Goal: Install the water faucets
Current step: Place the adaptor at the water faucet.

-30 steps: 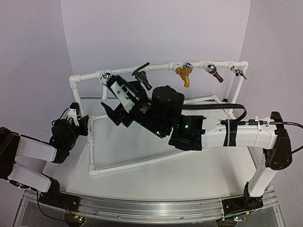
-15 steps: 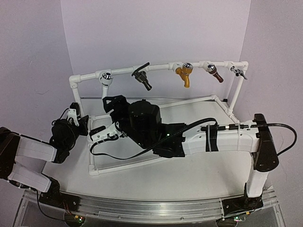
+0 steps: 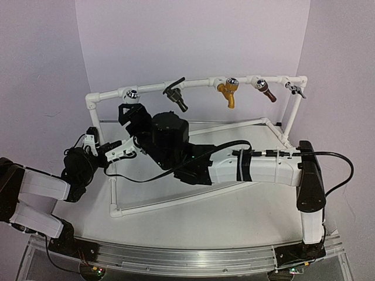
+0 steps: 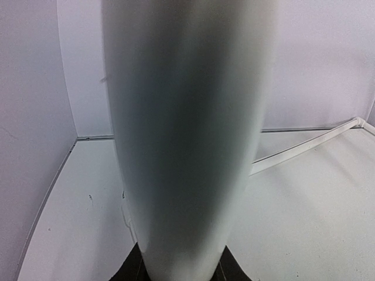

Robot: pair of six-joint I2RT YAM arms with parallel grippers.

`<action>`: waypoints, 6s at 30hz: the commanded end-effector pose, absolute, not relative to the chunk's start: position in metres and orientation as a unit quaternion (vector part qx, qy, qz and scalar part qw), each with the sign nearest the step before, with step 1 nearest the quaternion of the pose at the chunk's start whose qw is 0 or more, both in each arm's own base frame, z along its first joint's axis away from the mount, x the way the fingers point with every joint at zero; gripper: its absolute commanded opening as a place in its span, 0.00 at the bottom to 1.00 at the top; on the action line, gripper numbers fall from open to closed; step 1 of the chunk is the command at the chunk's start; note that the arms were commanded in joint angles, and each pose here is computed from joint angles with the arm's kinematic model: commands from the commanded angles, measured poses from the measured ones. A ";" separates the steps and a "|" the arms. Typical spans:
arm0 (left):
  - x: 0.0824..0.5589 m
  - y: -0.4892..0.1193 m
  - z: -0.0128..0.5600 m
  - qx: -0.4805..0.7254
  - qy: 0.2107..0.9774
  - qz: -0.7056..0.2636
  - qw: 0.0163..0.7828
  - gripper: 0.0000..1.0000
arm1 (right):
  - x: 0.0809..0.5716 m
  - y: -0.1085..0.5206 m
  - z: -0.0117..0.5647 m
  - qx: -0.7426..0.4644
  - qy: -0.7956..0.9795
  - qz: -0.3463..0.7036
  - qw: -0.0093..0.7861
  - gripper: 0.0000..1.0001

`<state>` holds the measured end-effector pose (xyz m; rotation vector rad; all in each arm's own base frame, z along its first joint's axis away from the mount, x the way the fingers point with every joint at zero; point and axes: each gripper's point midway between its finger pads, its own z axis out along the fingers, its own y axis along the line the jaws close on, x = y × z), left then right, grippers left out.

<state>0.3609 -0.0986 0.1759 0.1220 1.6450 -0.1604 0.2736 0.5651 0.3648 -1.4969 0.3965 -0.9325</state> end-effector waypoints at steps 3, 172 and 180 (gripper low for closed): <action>0.353 -0.134 0.192 0.100 0.711 -0.144 0.681 0.00 | 0.288 0.568 0.395 -0.630 0.087 -0.500 0.588 0.84; 0.355 -0.139 0.186 0.108 0.717 -0.153 0.671 0.00 | 0.243 0.483 0.368 -0.526 0.574 0.080 0.622 0.98; 0.355 -0.140 0.186 0.109 0.717 -0.152 0.671 0.00 | 0.226 0.481 0.318 -0.673 0.431 -0.195 0.568 0.98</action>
